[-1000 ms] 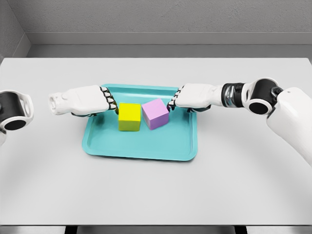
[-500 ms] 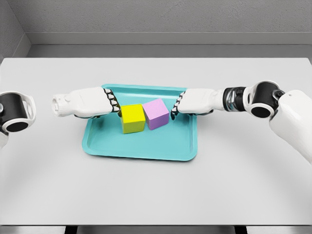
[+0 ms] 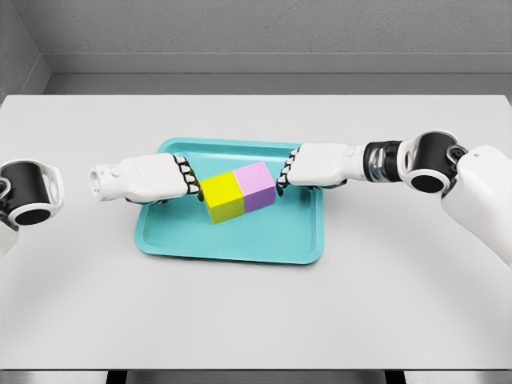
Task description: Push two cubes
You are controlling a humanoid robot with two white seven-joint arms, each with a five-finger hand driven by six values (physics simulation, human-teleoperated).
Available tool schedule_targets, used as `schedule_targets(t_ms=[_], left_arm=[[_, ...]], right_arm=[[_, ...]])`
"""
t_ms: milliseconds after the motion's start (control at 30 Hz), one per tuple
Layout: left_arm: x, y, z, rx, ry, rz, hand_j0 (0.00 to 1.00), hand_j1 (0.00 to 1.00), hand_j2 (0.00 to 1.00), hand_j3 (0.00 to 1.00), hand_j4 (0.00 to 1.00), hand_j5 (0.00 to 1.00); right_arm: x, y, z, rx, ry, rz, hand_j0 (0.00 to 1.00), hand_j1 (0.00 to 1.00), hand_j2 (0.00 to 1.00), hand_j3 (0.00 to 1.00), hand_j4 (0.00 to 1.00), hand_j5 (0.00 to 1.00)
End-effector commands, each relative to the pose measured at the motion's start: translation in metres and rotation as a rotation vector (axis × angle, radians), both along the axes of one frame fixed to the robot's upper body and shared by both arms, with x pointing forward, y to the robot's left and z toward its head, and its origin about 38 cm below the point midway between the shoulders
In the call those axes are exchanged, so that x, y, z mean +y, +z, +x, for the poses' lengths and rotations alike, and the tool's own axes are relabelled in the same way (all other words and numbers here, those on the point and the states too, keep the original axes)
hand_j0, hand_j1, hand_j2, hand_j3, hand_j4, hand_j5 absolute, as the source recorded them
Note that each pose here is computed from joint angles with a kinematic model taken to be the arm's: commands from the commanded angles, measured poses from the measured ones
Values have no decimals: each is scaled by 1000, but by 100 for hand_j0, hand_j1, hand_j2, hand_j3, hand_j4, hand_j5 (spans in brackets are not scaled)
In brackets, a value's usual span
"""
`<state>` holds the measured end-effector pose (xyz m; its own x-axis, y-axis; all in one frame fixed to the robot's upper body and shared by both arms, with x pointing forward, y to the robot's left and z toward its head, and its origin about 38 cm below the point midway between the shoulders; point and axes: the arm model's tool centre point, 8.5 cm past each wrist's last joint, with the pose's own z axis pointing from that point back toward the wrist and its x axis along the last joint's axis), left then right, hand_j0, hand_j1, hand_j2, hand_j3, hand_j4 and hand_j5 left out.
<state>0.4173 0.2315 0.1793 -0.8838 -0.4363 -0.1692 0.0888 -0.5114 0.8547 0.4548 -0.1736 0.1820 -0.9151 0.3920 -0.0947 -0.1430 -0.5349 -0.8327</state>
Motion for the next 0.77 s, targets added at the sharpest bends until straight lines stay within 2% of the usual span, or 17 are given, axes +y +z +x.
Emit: schedule_targets(t_ms=[0,100,133,167,233,267,300,333,367,400,433,500,567,733], left_arm=[[2,1,0,1,6,1,73,73,73,73,73,73],[7,4,2,-4,14,5,71,71,71,71,71,71],[10,5,2,-5,19,9,71,71,71,71,71,71],[14,6,2,-5,25,13,71,71,71,71,71,71],[25,12,3,-11,41,26,71,71,71,71,71,71],[32,14,2,-10,51,32,71,71,71,71,71,71],[40,21,2,-17,61,33,72,72,72,72,72,72],[54,31,4,-28,89,34,73,73,73,73,73,73],[67,42,5,-40,115,28,73,73,73,73,73,73],[80,52,4,-46,141,24,73,73,73,73,73,73],[92,60,5,-56,165,24,73,73,73,73,73,73],[111,72,2,-66,199,35,73,73,73,73,73,73],[122,83,1,-87,224,39,74,74,74,74,74,74],[136,92,-1,-96,251,39,74,74,74,74,74,74]], right_arm=[[-11,1,2,-1,-21,-12,67,67,67,67,67,67],[-36,10,5,-21,-59,-43,68,68,68,68,68,68],[-43,21,7,-43,-64,-40,69,69,69,69,69,69],[-51,46,1,-103,-48,-48,74,74,74,74,74,74],[-96,119,-24,-223,-79,34,94,94,94,94,94,94],[-128,148,-32,-246,-136,85,99,99,99,99,99,99],[-157,184,-41,-271,-186,161,99,99,99,99,99,99],[-180,205,-52,-262,-222,195,99,99,99,99,99,99],[-192,213,-58,-252,-240,206,99,99,99,99,99,99],[-200,215,-63,-227,-254,225,99,99,99,99,99,99],[-204,209,-63,-199,-267,234,99,99,99,99,99,99],[-201,176,-64,-120,-267,238,99,99,99,99,99,99],[-197,155,-66,-69,-262,245,99,99,99,99,99,99],[-191,140,-66,-37,-256,259,99,99,99,99,99,99]])
